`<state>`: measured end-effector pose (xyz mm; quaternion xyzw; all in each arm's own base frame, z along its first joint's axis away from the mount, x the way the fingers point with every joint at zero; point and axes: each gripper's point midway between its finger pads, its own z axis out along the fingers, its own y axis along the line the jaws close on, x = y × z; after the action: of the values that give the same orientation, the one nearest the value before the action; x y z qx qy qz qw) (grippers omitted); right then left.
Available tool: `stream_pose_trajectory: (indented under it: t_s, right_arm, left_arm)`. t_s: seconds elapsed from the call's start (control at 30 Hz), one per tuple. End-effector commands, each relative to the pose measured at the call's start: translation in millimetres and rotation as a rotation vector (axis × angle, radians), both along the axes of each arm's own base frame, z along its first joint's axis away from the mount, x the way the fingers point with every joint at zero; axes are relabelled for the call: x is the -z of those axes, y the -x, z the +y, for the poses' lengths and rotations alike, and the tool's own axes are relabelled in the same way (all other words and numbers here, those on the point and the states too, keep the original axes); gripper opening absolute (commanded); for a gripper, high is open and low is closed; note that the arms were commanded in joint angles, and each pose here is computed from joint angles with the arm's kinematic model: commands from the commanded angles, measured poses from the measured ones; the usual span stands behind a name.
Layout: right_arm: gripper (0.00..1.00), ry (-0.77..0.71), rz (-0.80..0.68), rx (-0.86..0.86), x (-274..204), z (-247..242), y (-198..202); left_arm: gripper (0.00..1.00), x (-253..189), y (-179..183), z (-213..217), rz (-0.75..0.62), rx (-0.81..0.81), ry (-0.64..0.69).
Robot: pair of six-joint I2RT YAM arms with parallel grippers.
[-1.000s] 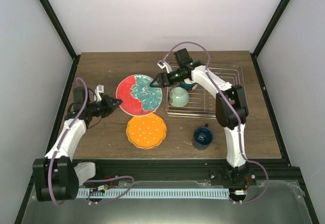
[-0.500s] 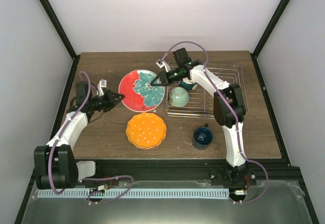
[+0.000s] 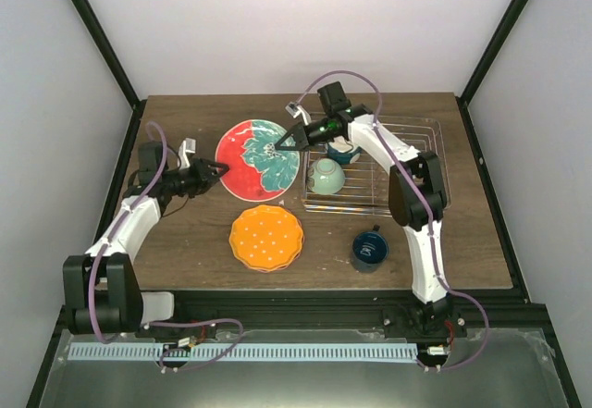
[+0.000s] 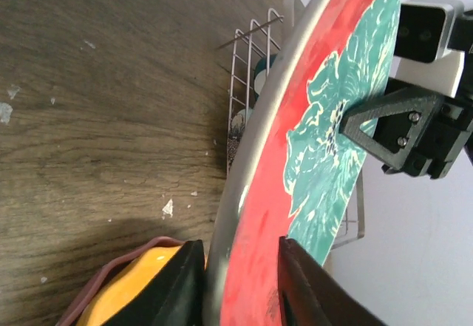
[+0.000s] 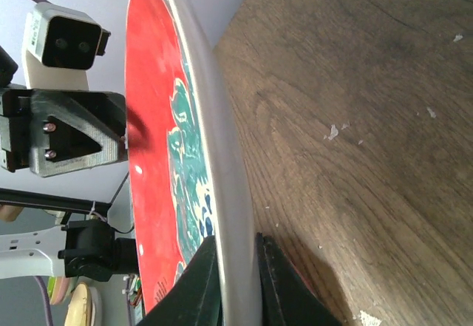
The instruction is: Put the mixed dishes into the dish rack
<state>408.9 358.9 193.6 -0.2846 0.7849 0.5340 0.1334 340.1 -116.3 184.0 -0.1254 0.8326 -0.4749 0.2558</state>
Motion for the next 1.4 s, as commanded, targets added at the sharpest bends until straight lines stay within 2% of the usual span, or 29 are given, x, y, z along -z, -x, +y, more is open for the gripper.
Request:
stream_pose_trajectory:
  t_s: [0.0, 0.13, 0.23, 0.37, 0.47, 0.7, 1.03, 1.2, 1.37]
  right_arm:
    - [0.01, -0.005, -0.1, -0.006, -11, 13, -10]
    - [0.01, -0.028, -0.151, 0.018, -26, 5, -22]
    - [0.01, -0.046, -0.198, 0.038, -38, -4, -31]
    - [0.01, -0.016, -0.291, 0.093, -51, -26, -47]
    - [0.01, 0.011, -0.365, 0.151, -66, -52, -59]
    - [0.01, 0.043, -0.566, 0.277, -110, -117, -70]
    - [0.01, 0.108, -0.707, 0.377, -145, -178, -66]
    - [0.01, 0.215, -0.805, 0.39, -160, -199, -62]
    - [0.01, 0.366, -0.97, 0.397, -171, -219, -53]
  left_arm:
    - [0.37, -52, -12, -13, -0.177, 0.084, 0.04]
    - [0.54, -57, -17, -12, -0.185, 0.09, 0.033]
    - [0.62, -62, -23, -10, -0.194, 0.093, 0.026]
    - [0.81, -68, -33, -4, -0.201, 0.08, -0.006]
    - [0.87, -71, -42, 2, -0.208, 0.072, -0.028]
    - [0.91, -78, -58, 7, -0.219, 0.071, -0.031]
    - [0.92, -73, -69, 7, -0.205, 0.078, -0.028]
    - [0.92, -68, -72, 7, -0.193, 0.081, -0.03]
    - [0.92, -65, -74, 6, -0.184, 0.091, -0.028]
